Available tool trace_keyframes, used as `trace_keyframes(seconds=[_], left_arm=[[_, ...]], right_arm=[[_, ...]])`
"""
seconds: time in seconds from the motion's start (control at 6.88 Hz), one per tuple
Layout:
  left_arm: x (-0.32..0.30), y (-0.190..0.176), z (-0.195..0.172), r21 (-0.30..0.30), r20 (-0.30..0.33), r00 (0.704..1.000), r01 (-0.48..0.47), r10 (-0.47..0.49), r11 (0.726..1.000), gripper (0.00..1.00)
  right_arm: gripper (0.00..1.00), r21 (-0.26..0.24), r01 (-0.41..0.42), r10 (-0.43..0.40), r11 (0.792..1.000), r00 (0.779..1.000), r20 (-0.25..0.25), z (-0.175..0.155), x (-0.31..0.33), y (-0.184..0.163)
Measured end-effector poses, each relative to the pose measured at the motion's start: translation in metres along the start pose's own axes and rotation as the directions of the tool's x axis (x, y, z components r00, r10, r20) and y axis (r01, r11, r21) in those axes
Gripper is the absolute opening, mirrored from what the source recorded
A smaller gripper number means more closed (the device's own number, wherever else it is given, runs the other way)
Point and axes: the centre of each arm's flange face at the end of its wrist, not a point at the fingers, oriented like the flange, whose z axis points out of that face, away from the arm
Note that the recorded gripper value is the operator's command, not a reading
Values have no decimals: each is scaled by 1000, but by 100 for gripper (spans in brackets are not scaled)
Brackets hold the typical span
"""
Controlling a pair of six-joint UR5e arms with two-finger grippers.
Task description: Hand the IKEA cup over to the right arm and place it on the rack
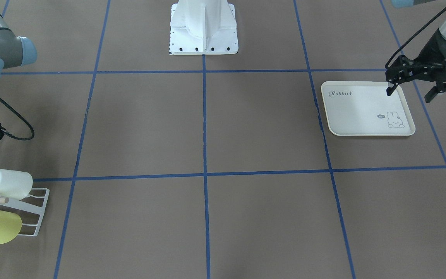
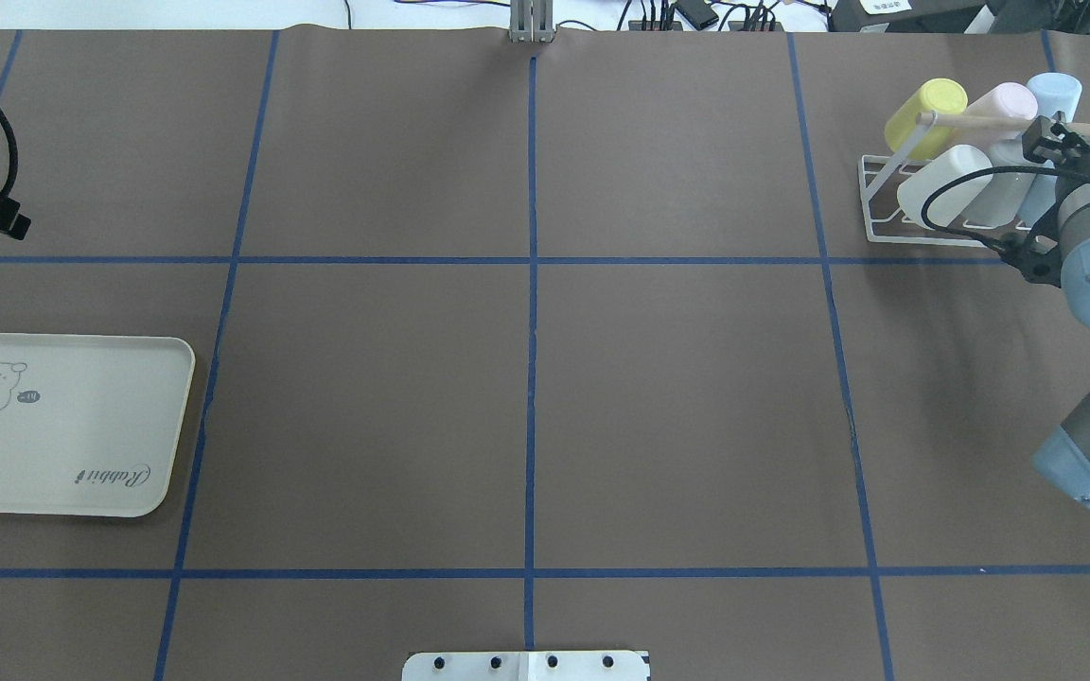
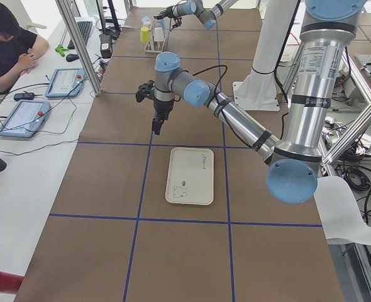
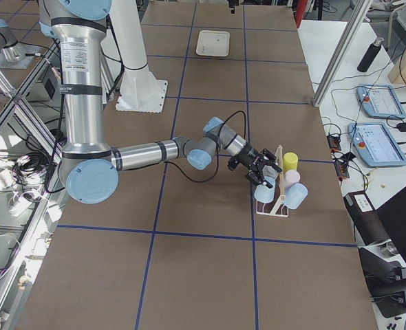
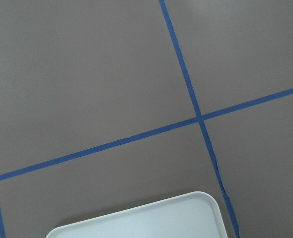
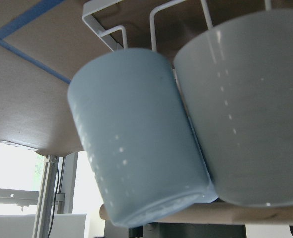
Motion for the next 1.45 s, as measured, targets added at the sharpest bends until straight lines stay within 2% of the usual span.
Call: trace_keyframes(seconds=[0.29,0.58,0.87,1.02,1.16,1.31,1.45], left_arm=[[0,0,0,0,0,1000,0,0,1000,100],[0,0,0,1,0,1000,-1,1,1000,100],[0,0,0,2,-1,1000,-1,1,1000,100],[0,0,-2,4,0,1000,-1,1,1000,100],[-5,-2,-6,13,4,1000,-3,3,1000,100],[-18,-4,-15,31,17,1000,-19,19,999,100],[-39,-7,-26,46,40,998,-56,54,997,100]], right_arm=[[99,-3,-8,8,1000,1000,-12,-3,7,4],[99,-8,-57,56,998,997,-49,-17,23,21],[99,3,-191,191,982,980,-64,-23,21,55],[99,53,-303,306,952,951,-49,-17,11,73],[99,129,-450,454,884,891,-6,-8,-3,88],[99,201,-603,603,772,795,67,1,-18,100],[99,248,-733,719,633,676,162,10,-35,110]])
